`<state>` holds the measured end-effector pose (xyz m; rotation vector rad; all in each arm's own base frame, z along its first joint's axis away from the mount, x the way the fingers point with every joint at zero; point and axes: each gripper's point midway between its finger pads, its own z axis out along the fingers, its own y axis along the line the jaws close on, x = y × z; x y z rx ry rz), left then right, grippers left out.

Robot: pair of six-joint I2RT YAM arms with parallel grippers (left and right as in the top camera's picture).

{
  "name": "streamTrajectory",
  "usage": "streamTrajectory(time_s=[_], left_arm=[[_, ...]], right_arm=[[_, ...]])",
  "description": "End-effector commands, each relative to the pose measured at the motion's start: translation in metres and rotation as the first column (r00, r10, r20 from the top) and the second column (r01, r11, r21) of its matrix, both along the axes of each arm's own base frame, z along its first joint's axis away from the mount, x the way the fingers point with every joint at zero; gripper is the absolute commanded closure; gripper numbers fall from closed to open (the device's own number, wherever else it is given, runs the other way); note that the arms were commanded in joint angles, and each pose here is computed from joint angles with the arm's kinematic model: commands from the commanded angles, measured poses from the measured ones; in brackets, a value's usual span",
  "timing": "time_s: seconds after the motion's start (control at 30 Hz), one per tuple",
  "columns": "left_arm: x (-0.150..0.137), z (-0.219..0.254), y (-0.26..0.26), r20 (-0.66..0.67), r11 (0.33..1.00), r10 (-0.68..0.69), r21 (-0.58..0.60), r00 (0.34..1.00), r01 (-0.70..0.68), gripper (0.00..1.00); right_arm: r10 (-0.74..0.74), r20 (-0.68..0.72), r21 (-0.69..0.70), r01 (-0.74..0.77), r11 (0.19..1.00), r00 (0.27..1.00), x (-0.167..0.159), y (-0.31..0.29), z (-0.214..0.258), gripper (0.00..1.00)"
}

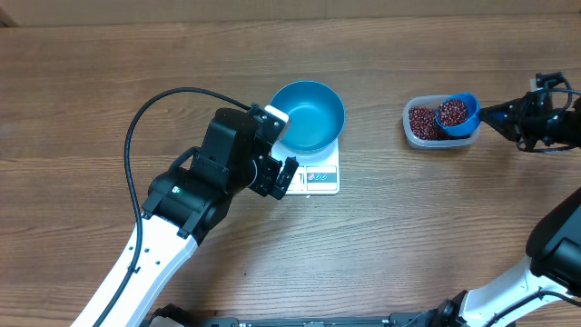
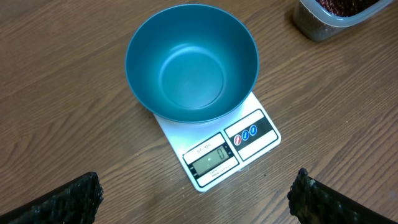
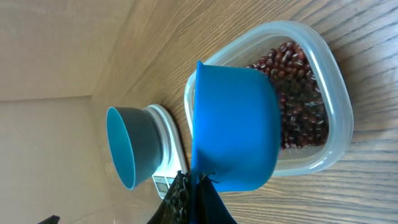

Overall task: Scoop item into bowl and weigh 150g on scale
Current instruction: 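Drag the scoop through the beans and lift it filled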

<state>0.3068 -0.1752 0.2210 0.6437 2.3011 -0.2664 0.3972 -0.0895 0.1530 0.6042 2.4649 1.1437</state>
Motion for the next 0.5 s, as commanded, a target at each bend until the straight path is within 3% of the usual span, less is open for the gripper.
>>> streamTrajectory(time_s=[0.0,0.47], left_arm=[[-0.001,-0.002,-0.001,-0.006,1.0,-0.013,-0.006,1.0,0.013,0.0],[-0.001,-0.002,-0.001,-0.012,1.0,-0.002,-0.015,1.0,0.002,0.0]], right_arm=[[0.018,0.04,0.038,-0.019,0.999,0.999,0.002,0.005,0.008,0.96],[0.058,0.147,0.15,-0.08,0.985,0.987,0.002,0.021,0.031,0.96]])
